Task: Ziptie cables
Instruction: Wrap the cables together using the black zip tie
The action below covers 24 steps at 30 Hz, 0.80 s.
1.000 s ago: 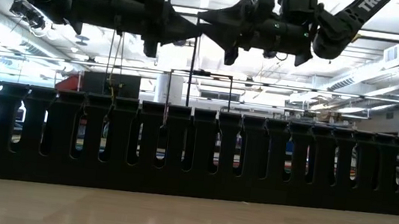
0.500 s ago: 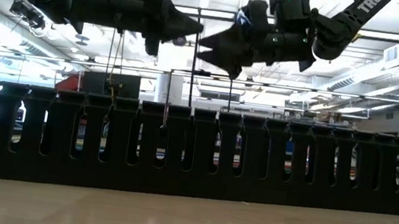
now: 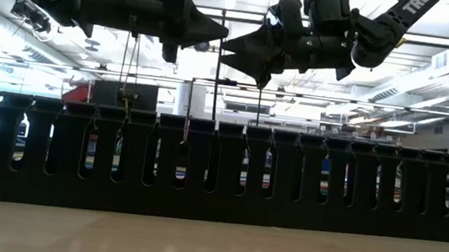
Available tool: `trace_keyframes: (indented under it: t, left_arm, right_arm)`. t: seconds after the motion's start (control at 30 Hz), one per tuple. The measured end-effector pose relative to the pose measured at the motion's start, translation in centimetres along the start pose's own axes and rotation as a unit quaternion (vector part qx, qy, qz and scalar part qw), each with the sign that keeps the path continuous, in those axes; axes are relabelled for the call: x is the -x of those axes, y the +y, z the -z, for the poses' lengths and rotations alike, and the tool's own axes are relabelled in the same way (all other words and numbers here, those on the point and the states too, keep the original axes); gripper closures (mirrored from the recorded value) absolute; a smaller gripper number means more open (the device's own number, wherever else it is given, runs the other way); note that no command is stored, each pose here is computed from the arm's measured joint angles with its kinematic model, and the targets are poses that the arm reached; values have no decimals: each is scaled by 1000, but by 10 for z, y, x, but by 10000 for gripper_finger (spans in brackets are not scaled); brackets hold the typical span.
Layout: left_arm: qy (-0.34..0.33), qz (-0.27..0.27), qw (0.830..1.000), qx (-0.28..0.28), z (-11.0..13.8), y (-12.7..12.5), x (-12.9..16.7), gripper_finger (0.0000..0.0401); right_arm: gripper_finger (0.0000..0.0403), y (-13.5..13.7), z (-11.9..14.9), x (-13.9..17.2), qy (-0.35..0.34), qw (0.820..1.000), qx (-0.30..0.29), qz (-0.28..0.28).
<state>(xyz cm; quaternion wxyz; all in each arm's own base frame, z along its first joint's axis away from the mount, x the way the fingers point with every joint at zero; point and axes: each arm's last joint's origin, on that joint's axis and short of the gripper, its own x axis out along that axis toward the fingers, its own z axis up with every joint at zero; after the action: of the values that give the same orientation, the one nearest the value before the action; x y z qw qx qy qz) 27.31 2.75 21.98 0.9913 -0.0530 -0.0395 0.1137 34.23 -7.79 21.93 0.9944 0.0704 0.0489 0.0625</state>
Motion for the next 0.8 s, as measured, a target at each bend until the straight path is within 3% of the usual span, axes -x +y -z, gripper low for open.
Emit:
trace_keyframes:
  t: [0.8]
  left_arm:
    - [2,0,1000,6,1,0,0,401]
  right_arm:
    - [312,4,-6,-1,-31,999,11,11]
